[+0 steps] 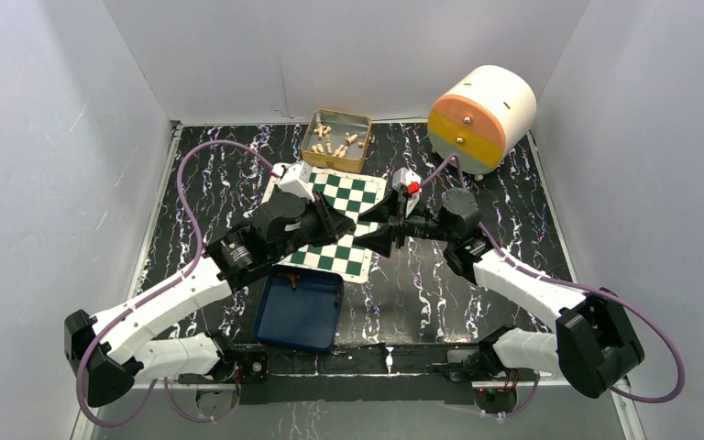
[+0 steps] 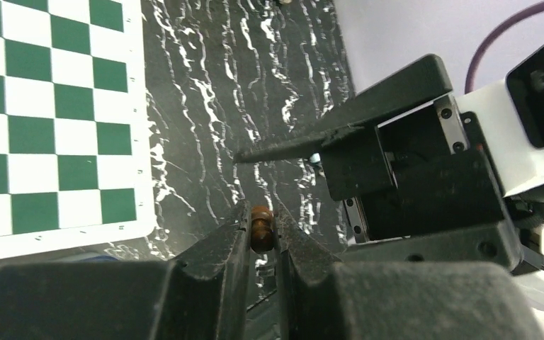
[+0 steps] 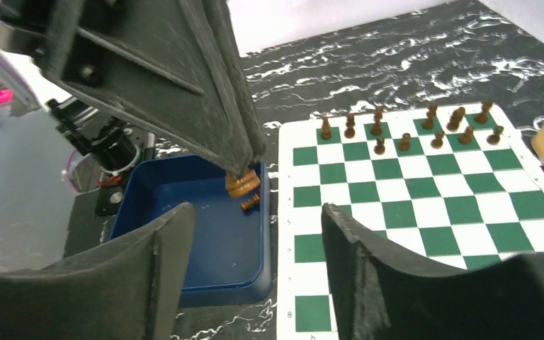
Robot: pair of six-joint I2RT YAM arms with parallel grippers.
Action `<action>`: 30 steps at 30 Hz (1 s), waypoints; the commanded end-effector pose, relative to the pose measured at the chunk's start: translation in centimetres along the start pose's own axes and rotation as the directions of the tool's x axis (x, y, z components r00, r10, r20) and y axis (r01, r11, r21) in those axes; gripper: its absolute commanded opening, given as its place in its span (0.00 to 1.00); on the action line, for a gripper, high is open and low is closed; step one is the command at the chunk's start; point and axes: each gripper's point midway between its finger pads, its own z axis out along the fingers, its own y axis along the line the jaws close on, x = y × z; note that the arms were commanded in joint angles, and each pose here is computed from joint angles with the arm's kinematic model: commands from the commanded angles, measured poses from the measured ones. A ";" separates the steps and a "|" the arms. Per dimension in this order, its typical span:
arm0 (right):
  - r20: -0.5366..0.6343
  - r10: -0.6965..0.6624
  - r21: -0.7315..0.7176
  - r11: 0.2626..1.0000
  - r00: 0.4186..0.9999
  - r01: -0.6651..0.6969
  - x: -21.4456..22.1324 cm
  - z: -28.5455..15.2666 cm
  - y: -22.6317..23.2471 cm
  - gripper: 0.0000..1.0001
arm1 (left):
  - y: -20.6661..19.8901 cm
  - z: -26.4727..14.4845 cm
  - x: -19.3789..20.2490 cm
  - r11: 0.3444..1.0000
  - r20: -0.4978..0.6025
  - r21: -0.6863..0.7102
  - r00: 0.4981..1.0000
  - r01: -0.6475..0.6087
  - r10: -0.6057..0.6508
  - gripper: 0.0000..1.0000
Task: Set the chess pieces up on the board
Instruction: Place the chess piece on the chessboard.
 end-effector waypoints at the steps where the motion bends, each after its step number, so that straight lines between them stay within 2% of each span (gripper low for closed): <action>1: -0.011 0.036 0.130 0.991 0.999 -0.034 0.8 -0.8 -1.6 0.79 | 1.4 0.6 -1.4 0.979 -0.023 -0.113 0.986 -0.169 0.168 0.04; 3: -0.016 0.042 0.168 0.985 0.999 -0.039 1.0 -1.2 -2.0 0.85 | 2.0 1.0 -2.0 0.972 -0.031 -0.138 0.982 -0.191 0.188 0.03; 4: -0.017 0.043 0.183 0.982 0.999 -0.039 1.0 -1.4 -2.1 0.95 | 2.2 1.2 -2.4 0.972 -0.021 -0.143 0.982 -0.188 0.187 0.03; 5: -0.019 0.044 0.199 0.979 0.999 -0.040 0.9 -1.6 -2.1 0.98 | 2.6 1.4 -3.0 0.972 -0.011 -0.148 0.983 -0.183 0.184 0.03; 9: -0.037 0.039 0.289 0.957 0.999 -0.027 0.0 -2.7 -2.8 0.99 | 5.8 2.2 -5.5 0.962 -0.009 -0.214 0.986 -0.167 0.169 0.03; 14: -0.042 -0.017 0.251 0.968 0.999 0.027 -1.1 -3.4 -1.2 0.99 | 11.3 2.9 -8.2 0.901 -0.051 -0.371 0.974 -0.225 0.223 0.03; 19: -0.023 0.033 0.285 0.958 0.999 -0.025 -1.3 -3.9 -1.1 0.99 | 16.8 3.4 -9.5 0.857 -0.048 -0.476 0.979 -0.196 0.197 0.03; 25: -0.019 0.087 0.341 0.937 0.996 -0.075 -1.3 -4.2 -1.7 0.99 | 22.9 4.4 -9.2 0.834 -0.042 -0.539 0.993 -0.118 0.114 0.01; 30: -0.016 0.098 0.381 0.921 0.995 -0.085 -1.7 -4.5 -2.2 0.99 | 25.8 5.4 -8.1 0.822 -0.058 -0.560 0.995 -0.105 0.087 0.01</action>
